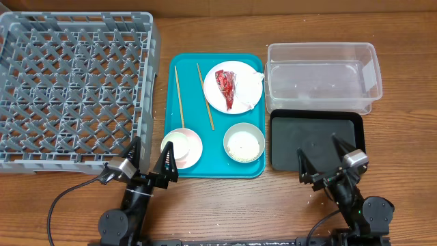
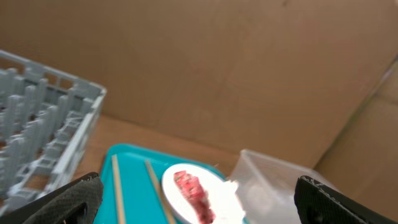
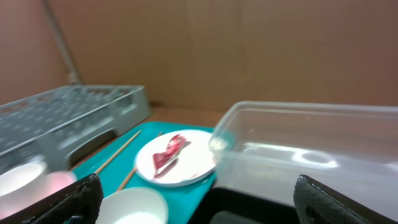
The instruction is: Sort waste into correct bins and load items into the dishwasher
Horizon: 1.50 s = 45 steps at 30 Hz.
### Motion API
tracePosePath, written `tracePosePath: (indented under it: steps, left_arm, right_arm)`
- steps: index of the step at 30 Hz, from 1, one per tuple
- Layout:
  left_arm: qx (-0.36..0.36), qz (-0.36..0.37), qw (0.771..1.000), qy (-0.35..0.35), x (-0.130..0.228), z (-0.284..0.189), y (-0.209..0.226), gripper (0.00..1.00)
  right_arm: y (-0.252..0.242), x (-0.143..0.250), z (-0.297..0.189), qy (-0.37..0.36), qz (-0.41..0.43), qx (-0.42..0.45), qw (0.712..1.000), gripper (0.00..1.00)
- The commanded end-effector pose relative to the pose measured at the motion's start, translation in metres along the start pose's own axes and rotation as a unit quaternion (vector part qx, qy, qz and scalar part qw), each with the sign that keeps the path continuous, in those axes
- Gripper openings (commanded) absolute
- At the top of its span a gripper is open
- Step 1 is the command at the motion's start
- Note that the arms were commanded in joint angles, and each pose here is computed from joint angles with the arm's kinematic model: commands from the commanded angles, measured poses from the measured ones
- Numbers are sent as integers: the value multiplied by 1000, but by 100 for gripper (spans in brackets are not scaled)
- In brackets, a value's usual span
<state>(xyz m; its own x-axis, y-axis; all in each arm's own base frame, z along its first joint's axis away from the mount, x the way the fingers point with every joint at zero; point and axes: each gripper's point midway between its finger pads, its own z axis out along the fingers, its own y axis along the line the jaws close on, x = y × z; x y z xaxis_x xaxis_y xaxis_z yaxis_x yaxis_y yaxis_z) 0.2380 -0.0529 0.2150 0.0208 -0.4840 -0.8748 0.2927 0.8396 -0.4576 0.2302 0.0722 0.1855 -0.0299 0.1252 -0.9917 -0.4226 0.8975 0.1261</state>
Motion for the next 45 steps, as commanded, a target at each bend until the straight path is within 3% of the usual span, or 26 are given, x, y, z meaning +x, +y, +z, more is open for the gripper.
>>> tracePosePath:
  steps: [1,6,10,16,20,24,28,30,31,33,37,41,45]
  left_arm:
    - [34,-21,999,-25,-21,-2,-18,100]
    - [44,26,997,-49,-65,-8,-43,100]
    - [27,101,994,-20,-110,-7,-67,100]
    - [-45,144,979,140,-134,18,-72,100]
    - [-89,141,942,293,-128,34,-68,100]
    - [-124,120,901,398,-120,42,-62,100]
    - [-119,75,866,480,-94,48,-62,100]
    - [-146,56,835,528,-73,43,-50,100]
    - [-179,37,828,531,-72,40,-42,96]
    - [-263,-18,818,511,-76,34,-23,100]
    - [-303,-47,840,448,-108,34,-5,100]
    - [-347,-68,842,406,-134,16,13,100]
    - [-389,-99,824,399,-138,-5,26,91]
  right_arm:
    - [24,-35,-8,-24,1,-52,998,100]
    - [38,-82,-19,-11,6,-57,998,100]
    - [57,-111,-19,61,46,-91,993,100]
    - [52,-127,1,199,132,-77,968,100]
    - [42,-137,26,279,181,-62,941,100]
    - [31,-141,54,315,212,-59,923,100]
    - [34,-121,72,361,295,-83,881,99]
    - [48,-98,82,406,323,-113,847,100]
    - [53,-88,84,426,325,-114,837,100]
    - [68,-63,85,474,314,-109,815,100]
    - [100,-15,87,554,258,-70,788,100]
    - [136,15,103,571,214,-46,792,99]
    - [178,30,121,557,175,-84,807,88]
